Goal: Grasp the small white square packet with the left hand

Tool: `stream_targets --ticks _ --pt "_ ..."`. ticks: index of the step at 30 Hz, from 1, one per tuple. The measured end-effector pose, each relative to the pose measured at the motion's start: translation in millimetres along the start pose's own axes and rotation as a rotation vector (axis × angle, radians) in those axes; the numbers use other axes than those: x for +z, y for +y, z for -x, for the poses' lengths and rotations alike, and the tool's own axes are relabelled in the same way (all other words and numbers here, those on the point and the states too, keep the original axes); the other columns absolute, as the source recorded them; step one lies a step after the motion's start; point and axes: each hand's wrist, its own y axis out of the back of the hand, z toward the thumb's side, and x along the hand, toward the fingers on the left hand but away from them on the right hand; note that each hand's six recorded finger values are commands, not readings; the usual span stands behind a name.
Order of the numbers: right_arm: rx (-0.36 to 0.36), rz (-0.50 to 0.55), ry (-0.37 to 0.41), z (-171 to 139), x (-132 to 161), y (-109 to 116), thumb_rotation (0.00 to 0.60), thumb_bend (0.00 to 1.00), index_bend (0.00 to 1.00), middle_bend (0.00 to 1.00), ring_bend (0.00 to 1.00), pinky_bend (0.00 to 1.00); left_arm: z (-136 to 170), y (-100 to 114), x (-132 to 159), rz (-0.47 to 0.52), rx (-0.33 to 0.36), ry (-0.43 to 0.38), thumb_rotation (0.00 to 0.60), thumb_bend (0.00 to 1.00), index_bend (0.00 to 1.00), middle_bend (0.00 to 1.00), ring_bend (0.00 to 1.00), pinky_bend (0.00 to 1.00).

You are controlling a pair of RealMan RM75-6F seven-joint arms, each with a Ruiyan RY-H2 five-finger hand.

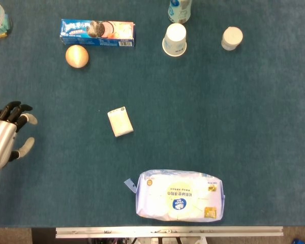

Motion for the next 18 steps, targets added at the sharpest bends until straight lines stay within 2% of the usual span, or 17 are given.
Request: stream_targets --ticks 3,5,9,10,12,13,14,18 --pt "0.001 -0.001 -0.001 -0.2 -0.1 0.1 0.6 0.06 0.6 0.44 0.25 0.21 0.6 -1.2 1.0 0.002 -0.009 -0.009 0.6 0.44 0.38 0.26 0.19 0.27" --pt "0.0 -0.002 -0.003 -0.3 -0.3 0.2 0.6 0.06 0.6 0.44 0.25 0.21 1.3 -2.9 1.1 -0.003 -0.024 -0.013 0.6 0.58 0.36 0.24 0.18 0.25" --pt "0.0 -0.003 -0.007 -0.2 -0.9 0.7 0.6 0.06 0.6 0.44 0.25 0.21 3.0 -9.3 2.9 -0.017 -0.073 -0.029 0.594 0.76 0.29 0.18 0.12 0.22" --pt "0.0 -0.004 -0.008 -0.2 -1.1 0.6 0.6 0.06 0.6 0.44 0.25 0.21 3.3 -10.6 3.9 -0.018 -0.084 -0.034 0.553 0.83 0.26 0.17 0.1 0.21" --pt "0.002 -0.004 -0.01 0.2 -1.4 0.3 0.6 0.06 0.59 0.44 0.25 0.21 4.0 -12.4 6.8 -0.016 -0.1 -0.046 0.425 0.93 0.24 0.15 0.08 0.21" --pt "0.003 -0.005 -0.011 0.4 -1.5 0.1 0.6 0.06 0.59 0.44 0.25 0.21 4.2 -12.7 7.6 -0.013 -0.104 -0.048 0.358 0.98 0.23 0.14 0.08 0.2" --pt "0.003 -0.005 -0.011 0.5 -1.6 -0.1 0.6 0.06 0.59 0.44 0.25 0.21 4.4 -12.9 8.6 -0.01 -0.108 -0.05 0.316 1.0 0.22 0.13 0.07 0.2" --pt "0.001 -0.005 -0.009 0.3 -0.6 0.2 0.6 0.06 0.59 0.44 0.25 0.21 5.9 -15.5 15.2 0.0 -0.122 -0.068 0.281 1.0 0.19 0.1 0.05 0.2"
